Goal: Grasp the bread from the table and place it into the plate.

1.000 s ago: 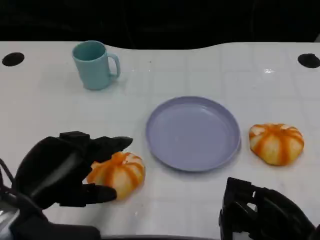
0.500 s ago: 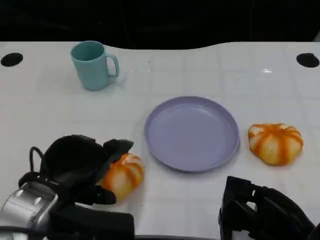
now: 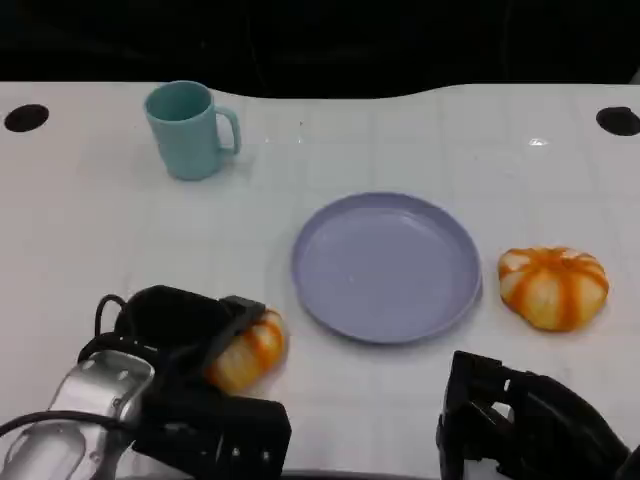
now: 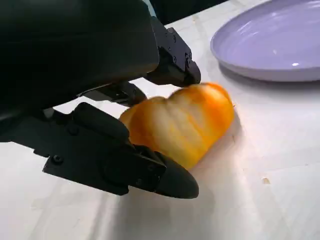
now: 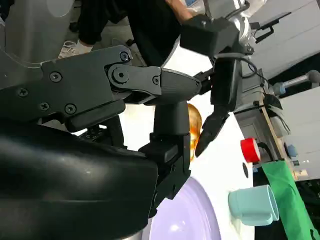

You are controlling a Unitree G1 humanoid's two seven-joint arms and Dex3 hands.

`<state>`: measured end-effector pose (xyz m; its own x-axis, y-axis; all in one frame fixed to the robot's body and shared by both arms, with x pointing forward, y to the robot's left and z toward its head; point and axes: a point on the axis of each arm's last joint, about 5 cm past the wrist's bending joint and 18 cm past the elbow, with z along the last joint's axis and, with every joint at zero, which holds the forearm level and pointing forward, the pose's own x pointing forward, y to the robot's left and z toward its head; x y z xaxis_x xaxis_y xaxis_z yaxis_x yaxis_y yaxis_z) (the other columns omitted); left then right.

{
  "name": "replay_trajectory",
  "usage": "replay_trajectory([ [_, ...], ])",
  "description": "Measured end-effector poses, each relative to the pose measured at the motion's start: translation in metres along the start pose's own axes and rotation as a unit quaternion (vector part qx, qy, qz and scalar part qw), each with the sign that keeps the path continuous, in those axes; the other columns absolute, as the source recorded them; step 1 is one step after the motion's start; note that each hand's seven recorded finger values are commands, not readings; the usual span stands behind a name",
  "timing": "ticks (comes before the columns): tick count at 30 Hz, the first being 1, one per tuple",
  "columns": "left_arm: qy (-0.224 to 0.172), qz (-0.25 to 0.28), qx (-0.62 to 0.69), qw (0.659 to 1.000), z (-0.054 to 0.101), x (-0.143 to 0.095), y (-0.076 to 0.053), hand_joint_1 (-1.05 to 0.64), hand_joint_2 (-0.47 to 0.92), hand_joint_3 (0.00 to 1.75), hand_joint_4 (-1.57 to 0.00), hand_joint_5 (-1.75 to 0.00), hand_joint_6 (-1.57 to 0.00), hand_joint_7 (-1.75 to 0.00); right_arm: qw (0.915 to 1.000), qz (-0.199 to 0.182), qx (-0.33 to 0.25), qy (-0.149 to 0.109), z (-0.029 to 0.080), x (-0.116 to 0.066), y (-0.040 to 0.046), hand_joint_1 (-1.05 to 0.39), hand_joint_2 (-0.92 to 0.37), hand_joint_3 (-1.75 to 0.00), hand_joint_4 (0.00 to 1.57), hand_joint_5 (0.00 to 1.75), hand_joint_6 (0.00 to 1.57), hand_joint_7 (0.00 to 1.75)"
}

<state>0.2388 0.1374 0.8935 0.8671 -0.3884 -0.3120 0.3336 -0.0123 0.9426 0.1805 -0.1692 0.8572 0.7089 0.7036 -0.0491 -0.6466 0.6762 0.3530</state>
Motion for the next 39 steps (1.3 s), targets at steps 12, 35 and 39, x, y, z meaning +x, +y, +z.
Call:
replay_trajectory([
  [12, -0.039, 0.144, -0.011, 0.989, -0.013, 0.011, -0.045, -0.35, 0.85, 0.65, -0.73, -1.74, -0.91, -0.75, 1.0000, 0.002, -0.001, 0.000, 0.000, 0.000, -0.0001, -0.53, -0.92, -0.49, 0.61, 1.75, 0.38, 1.75],
  [35, -0.045, 0.295, -0.050, 0.953, -0.016, 0.015, -0.057, -0.30, 0.49, 1.14, -0.87, -1.75, -0.61, -1.75, 1.0000, 0.004, 0.000, -0.001, 0.001, 0.000, 0.0003, -0.53, -0.92, -0.48, 0.62, 1.75, 0.38, 1.75],
  [39, -0.057, 0.326, -0.083, 0.940, -0.012, 0.015, -0.047, -0.29, 0.56, 0.96, -0.88, -1.75, -0.61, -1.68, 1.0000, 0.004, 0.002, 0.001, 0.000, -0.001, 0.0004, -0.53, -0.92, -0.48, 0.62, 1.75, 0.39, 1.75],
])
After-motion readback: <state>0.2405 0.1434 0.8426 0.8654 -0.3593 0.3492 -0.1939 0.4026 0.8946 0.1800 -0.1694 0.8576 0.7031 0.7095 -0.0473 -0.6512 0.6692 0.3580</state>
